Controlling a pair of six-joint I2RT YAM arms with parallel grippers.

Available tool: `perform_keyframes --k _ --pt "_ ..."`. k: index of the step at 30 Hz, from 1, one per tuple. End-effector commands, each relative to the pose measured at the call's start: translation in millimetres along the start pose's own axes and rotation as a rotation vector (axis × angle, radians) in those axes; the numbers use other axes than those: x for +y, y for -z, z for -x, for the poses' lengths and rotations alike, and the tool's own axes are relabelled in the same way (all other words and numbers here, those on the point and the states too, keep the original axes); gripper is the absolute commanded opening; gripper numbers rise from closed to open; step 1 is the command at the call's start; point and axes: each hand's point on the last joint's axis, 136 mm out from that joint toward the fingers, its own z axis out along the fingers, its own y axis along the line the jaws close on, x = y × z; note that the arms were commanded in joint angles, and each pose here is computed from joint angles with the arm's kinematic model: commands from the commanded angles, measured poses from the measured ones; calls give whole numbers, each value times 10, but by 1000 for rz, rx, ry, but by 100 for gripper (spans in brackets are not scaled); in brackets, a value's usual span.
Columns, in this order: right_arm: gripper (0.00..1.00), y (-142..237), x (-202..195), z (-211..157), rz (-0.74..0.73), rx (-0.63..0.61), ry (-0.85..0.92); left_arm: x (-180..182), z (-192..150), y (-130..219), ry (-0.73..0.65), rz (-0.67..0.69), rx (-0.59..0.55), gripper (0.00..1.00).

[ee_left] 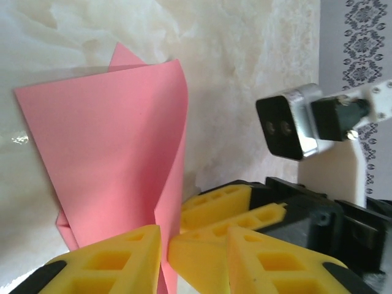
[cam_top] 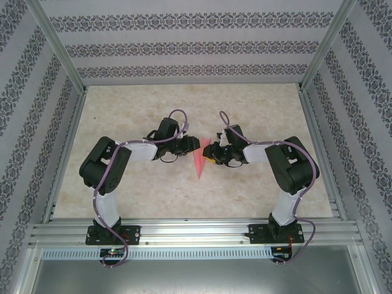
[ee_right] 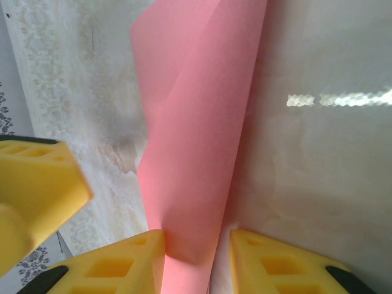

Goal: Fold a paper plane with a square sheet of paper (fold left side to right side)
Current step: Fold the wing for the fifth time at the center of the table.

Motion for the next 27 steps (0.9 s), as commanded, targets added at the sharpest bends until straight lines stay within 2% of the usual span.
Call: perform_keyframes --k 1,12,27 --pt "34 -124 -187 -72 -61 15 -5 75 34 -55 9 10 26 36" --pt "34 -125 -171 -70 -54 17 -2 108 52 -151 9 -4 47 36" --pt "33 -135 -166 -74 -53 22 -3 89 17 -245 21 -33 68 24"
